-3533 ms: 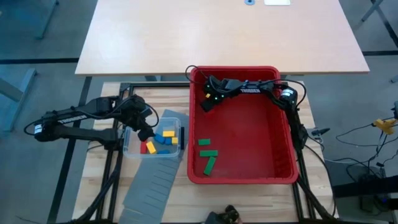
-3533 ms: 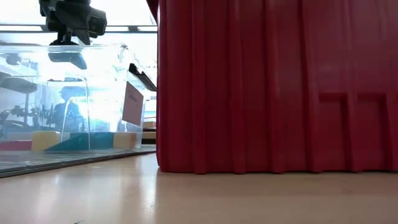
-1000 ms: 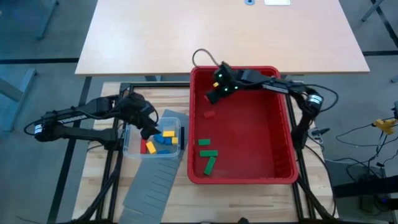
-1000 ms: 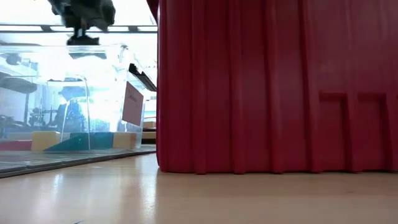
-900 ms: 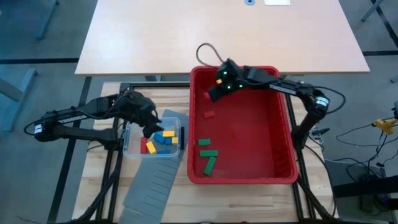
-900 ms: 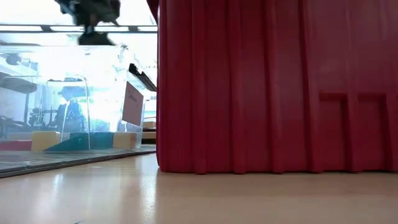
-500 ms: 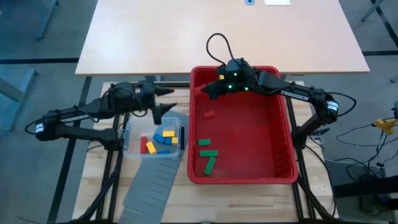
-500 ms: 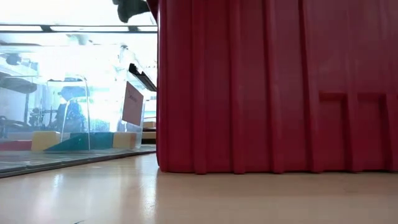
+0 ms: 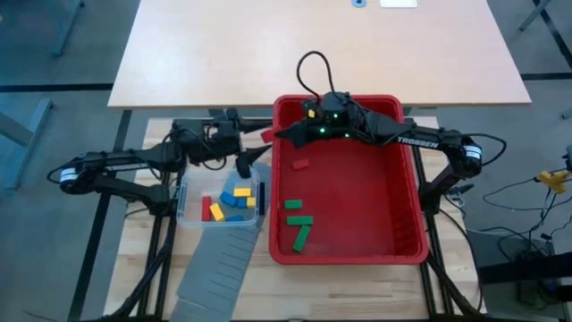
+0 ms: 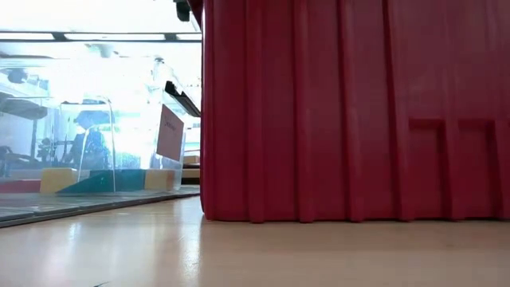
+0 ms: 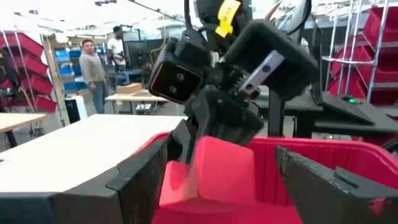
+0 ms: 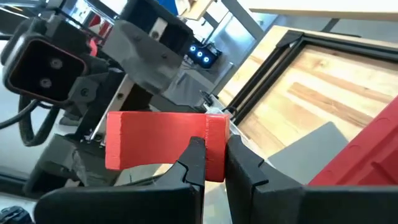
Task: Sort blocks
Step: Remove the top red block from the red bin
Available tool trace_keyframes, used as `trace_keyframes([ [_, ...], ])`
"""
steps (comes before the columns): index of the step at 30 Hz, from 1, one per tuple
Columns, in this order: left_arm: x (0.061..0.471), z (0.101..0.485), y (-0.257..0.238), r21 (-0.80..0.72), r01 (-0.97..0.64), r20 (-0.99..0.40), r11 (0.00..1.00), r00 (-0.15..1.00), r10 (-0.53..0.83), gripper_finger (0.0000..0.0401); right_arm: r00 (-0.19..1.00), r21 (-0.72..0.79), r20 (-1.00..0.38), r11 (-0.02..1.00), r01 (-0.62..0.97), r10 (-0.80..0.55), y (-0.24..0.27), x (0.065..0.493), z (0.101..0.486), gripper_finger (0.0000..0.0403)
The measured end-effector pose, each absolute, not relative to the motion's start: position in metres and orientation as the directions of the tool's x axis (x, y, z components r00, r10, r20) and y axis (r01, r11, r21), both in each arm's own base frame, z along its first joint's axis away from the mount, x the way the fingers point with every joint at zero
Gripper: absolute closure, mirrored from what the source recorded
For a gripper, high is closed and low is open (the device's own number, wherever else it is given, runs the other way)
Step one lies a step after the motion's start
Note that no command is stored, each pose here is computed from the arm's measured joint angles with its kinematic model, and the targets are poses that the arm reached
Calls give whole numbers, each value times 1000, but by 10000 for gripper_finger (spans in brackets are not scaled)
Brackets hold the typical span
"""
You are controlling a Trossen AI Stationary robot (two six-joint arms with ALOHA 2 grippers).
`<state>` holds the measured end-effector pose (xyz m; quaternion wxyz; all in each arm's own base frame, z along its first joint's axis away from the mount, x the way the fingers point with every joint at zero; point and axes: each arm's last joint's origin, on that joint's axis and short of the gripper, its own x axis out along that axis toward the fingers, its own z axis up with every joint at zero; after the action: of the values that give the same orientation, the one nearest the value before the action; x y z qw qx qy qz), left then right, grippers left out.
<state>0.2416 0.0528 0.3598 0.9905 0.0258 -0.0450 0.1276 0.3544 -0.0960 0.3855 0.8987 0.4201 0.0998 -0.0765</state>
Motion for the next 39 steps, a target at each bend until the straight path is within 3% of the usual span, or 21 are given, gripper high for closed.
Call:
trace_keyframes([
  [12,257,349,53,30,-241,72,970,968,239,139,971,748,-237,634,198,-24,-94,355,386,387],
  [14,257,349,52,35,-239,73,970,969,236,172,971,748,-237,634,197,-22,-93,355,386,387],
  [18,256,350,52,61,-256,78,965,965,251,286,968,761,-250,613,210,-22,-93,355,385,385],
  [26,252,351,50,40,-240,60,970,970,237,281,969,748,-248,632,203,-19,-93,355,385,371],
  [32,218,351,41,1,-212,-116,977,971,210,291,974,711,-228,680,177,-15,-94,353,389,320],
  [39,164,348,28,-175,-156,-306,972,947,97,291,964,647,-266,739,189,-14,-97,350,386,270],
])
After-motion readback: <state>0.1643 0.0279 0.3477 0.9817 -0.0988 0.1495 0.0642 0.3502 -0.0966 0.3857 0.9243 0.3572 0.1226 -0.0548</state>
